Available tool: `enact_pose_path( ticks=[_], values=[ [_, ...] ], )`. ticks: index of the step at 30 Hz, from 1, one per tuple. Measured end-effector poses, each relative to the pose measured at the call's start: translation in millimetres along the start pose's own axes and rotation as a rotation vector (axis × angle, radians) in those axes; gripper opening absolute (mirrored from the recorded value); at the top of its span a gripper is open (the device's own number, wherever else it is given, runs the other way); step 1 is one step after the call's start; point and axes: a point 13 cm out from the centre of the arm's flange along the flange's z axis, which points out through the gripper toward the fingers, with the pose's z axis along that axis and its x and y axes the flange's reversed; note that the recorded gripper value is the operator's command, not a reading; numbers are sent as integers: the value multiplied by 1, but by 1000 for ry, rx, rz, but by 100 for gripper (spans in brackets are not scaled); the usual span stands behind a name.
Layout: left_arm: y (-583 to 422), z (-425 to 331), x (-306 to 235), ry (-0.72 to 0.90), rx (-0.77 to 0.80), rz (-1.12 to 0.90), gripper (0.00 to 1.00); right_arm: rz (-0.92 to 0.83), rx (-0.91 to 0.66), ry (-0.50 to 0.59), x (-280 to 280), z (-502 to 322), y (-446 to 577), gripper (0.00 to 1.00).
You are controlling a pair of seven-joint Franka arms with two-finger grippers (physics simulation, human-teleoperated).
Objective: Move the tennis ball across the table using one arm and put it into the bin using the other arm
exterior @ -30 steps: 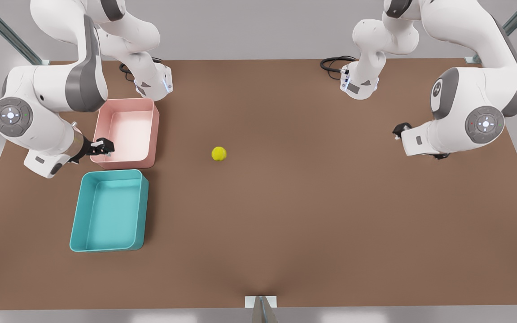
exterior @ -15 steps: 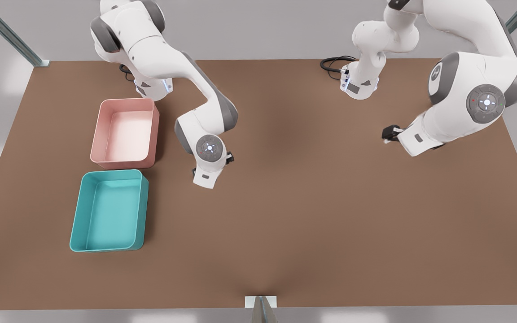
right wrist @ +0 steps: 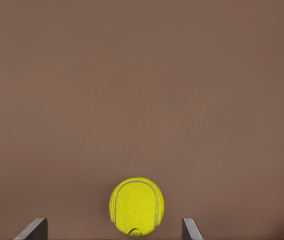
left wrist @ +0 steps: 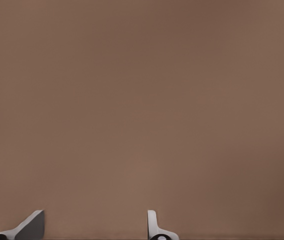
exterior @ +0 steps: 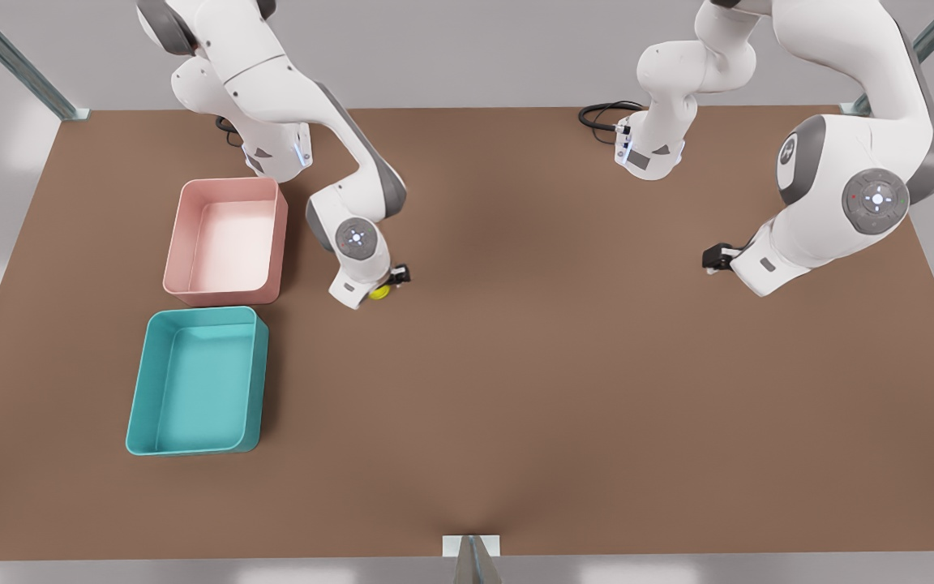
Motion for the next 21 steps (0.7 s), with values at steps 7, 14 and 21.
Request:
enact_pose_path(
  ticks=[7, 14, 21],
  values=[
    [20, 6, 6, 53, -1, -44, 100, 59, 1, -14, 4, 31, -8, 100],
    [39, 2, 19, 95, 5, -86, 100, 91, -4, -36, 5, 52, -5, 100],
    [38, 4, 28, 131, 10, -91, 100, 118, -10, -58, 9, 73, -8, 100]
  ],
)
